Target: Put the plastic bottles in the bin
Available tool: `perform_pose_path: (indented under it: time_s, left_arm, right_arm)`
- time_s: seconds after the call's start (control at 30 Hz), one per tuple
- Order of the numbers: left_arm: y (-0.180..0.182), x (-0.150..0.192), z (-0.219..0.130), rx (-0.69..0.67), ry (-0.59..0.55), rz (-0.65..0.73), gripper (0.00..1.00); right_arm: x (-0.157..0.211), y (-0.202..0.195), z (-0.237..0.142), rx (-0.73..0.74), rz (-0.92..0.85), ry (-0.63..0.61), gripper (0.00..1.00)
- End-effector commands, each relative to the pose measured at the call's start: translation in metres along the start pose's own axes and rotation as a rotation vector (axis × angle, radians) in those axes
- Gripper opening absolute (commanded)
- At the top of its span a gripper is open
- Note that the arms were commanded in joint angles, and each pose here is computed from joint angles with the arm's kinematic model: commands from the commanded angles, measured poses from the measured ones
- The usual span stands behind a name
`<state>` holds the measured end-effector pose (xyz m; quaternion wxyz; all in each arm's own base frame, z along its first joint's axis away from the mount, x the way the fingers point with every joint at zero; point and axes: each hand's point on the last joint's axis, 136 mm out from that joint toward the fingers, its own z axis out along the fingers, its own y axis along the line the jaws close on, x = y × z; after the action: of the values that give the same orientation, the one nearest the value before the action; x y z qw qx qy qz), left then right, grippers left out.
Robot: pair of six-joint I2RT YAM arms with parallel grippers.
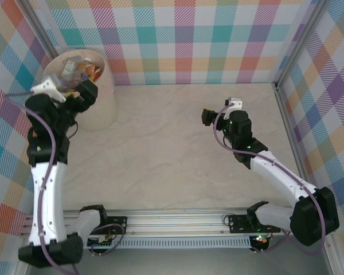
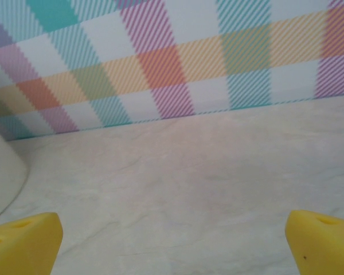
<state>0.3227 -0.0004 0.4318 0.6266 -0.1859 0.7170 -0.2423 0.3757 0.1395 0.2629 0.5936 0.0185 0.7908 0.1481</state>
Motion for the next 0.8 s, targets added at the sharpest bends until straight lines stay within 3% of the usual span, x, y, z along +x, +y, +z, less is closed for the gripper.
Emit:
perform_pose_path:
  time_s: [0.0,0.23,0.43,0.6,0.77]
  left_arm:
    - [0.017,-0.002,-0.02,-0.046,-0.143,-0.062,1.0]
    - [0.114,0.069,-0.031,-0.353,-0.136,-0.098,1.0]
    - [0.189,0.118,-0.025,-0.595,-0.116,-0.044,1.0]
    - [0.224,0.146,-0.011,-0.675,-0.08,0.073,1.0]
    - [0.233,0.171,0.02,-0.616,0.006,0.138,1.0]
  right_arm:
    - [-0.012,-0.03,-0.012,0.122,-0.066,-0.067,1.0]
    - [0.01,-0.1,-0.021,0.332,-0.111,-0.042,1.0]
    - [0.045,-0.17,-0.027,0.528,-0.062,0.017,1.0]
    - [0.086,-0.191,-0.011,0.484,-0.018,0.125,1.0]
    - [0.107,-0.174,0.021,0.286,-0.093,0.161,1.0]
